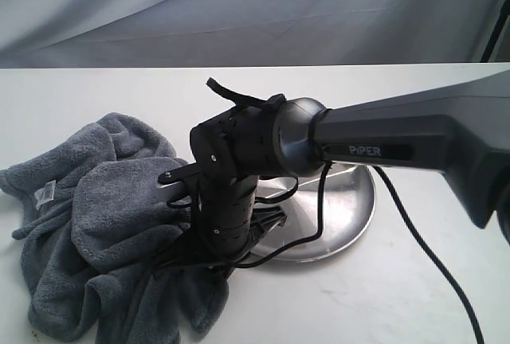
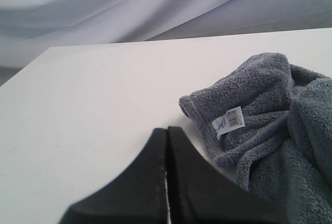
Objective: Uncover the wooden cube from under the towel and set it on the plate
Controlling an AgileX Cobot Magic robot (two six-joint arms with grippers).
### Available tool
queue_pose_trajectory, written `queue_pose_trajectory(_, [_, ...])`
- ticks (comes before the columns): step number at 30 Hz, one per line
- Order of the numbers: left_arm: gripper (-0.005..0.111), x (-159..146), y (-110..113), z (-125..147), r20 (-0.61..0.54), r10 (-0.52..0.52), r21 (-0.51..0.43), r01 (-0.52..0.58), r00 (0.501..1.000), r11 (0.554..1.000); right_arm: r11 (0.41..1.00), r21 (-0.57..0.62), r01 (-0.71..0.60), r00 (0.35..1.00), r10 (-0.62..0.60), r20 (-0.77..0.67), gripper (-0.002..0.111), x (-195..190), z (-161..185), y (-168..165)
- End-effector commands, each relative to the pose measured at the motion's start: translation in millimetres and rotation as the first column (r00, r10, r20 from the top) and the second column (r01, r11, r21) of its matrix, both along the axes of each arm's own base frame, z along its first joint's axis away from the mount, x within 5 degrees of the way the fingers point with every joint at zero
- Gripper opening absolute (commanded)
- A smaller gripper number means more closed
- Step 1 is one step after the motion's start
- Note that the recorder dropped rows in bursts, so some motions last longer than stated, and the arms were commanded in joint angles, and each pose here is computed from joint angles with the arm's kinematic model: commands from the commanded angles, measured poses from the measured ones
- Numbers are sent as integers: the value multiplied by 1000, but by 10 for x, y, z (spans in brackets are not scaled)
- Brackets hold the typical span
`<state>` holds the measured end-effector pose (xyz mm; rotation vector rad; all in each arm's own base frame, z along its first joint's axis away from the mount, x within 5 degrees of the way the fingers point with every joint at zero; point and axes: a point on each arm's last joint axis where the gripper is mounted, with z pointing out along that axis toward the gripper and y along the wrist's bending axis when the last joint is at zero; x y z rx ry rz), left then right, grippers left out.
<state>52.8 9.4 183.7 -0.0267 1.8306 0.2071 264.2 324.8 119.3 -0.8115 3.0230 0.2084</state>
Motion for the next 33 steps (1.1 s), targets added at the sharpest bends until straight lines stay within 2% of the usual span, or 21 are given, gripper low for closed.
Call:
queue_pose_trajectory(1, [0, 0, -1, -10, 5, 1, -6, -1, 1000, 1000, 999, 38, -9, 1000, 8, 26, 0, 30, 98, 11])
queue_pose_trajectory(12, [0, 0, -1, -10, 5, 1, -6, -1, 1000, 1000, 987, 156, -35, 992, 15, 129, 0, 110, 622, 112])
queue_pose_trajectory(25, [0, 0, -1, -10, 5, 1, -6, -1, 1000, 1000, 971, 232, -63, 979, 16, 203, 0, 65, 1042, 62])
queue_pose_trajectory(33, [0, 0, -1, -10, 5, 1, -6, -1, 1000, 1000, 942, 324, -87, 957, -11, 291, 0, 58, 1342, 51])
